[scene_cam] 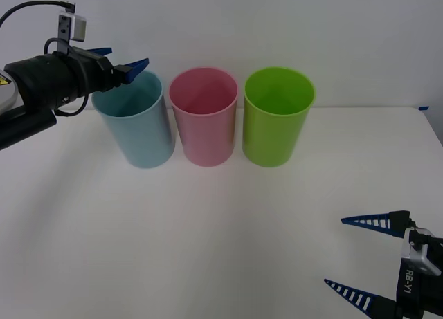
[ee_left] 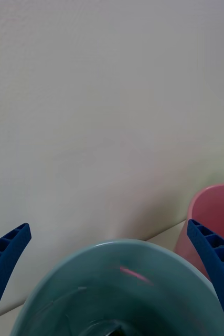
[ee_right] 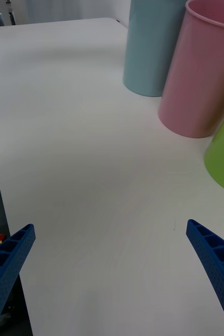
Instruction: Put cans in the blue bin and PET bottles in the pink bin and trash in the green bin.
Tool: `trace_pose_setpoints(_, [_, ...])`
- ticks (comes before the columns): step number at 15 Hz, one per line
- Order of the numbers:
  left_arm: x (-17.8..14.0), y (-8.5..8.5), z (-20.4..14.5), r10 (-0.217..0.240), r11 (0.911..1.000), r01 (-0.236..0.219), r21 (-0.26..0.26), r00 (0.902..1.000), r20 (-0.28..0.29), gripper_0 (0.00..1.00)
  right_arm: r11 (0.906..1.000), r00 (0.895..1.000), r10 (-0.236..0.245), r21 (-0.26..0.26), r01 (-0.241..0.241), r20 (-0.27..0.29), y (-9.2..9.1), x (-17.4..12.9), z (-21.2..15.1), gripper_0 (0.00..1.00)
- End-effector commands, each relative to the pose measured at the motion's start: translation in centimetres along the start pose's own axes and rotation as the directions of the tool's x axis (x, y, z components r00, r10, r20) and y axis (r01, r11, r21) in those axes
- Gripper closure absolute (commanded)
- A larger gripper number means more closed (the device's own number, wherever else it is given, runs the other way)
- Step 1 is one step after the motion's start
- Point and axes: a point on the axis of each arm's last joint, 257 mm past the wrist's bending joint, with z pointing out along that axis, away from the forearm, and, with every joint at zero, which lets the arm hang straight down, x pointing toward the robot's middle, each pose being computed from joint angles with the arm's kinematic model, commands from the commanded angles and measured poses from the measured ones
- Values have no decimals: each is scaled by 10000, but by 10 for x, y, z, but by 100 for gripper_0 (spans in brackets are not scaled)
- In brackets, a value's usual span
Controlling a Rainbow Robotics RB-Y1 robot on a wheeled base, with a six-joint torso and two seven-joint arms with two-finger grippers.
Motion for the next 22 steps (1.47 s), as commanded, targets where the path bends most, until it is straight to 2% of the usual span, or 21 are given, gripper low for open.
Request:
trace_pose_setpoints(1, [-6, -6, -1, -105, 9998, 104, 148, 9999, 102, 0, 10000, 10000, 0, 0, 0, 0, 0, 0, 0, 0])
trace_pose_setpoints(2, [-12, -8, -3, -150, 9996, 147, 226, 9997, 171, 0, 10000, 10000, 0, 0, 0, 0, 0, 0, 0, 0])
trace_pose_setpoints(4, [-24, -21, -9, -440, 9951, 431, 886, 9990, 77, 0, 10000, 10000, 0, 0, 0, 0, 0, 0, 0, 0])
trace_pose_setpoints(5, [-29, -25, -12, -447, 9926, 436, 1130, 9990, 69, 0, 10000, 10000, 0, 0, 0, 0, 0, 0, 0, 0])
trace_pose_setpoints(7, [-38, -33, -21, -773, 9829, 758, 1677, 9970, 26, 0, 10000, 10000, 0, 0, 0, 0, 0, 0, 0, 0])
trace_pose_setpoints(9, [-50, -37, -37, -894, 9738, 840, 2112, 9959, 160, 0, 10000, 10000, 0, 0, 0, 0, 0, 0, 0, 0])
trace_pose_setpoints(10, [-53, -42, -47, -923, 9671, 850, 2399, 9955, 193, 0, 10000, 10000, 0, 0, 0, 0, 0, 0, 0, 0])
trace_pose_setpoints(14, [-58, -50, -78, -896, 9513, 763, 2985, 9955, 309, 0, 10000, 10000, 0, 0, 0, 0, 0, 0, 0, 0])
trace_pose_setpoints(17, [-48, -57, -99, -836, 9354, 745, 3456, 9964, 113, 0, 10000, 10000, 0, 0, 0, 0, 0, 0, 0, 0])
trace_pose_setpoints(20, [-23, -65, -134, -654, 9187, 691, 3889, 9976, -228, 0, 10000, 10000, 0, 0, 0, 0, 0, 0, 0, 0])
trace_pose_setpoints(21, [-16, -68, -148, -571, 9141, 654, 4002, 9978, -327, 0, 10000, 10000, 0, 0, 0, 0, 0, 0, 0, 0])
trace_pose_setpoints(22, [-7, -69, -163, -413, 9146, 550, 4005, 9982, -429, 0, 10000, 10000, 0, 0, 0, 0, 0, 0, 0, 0])
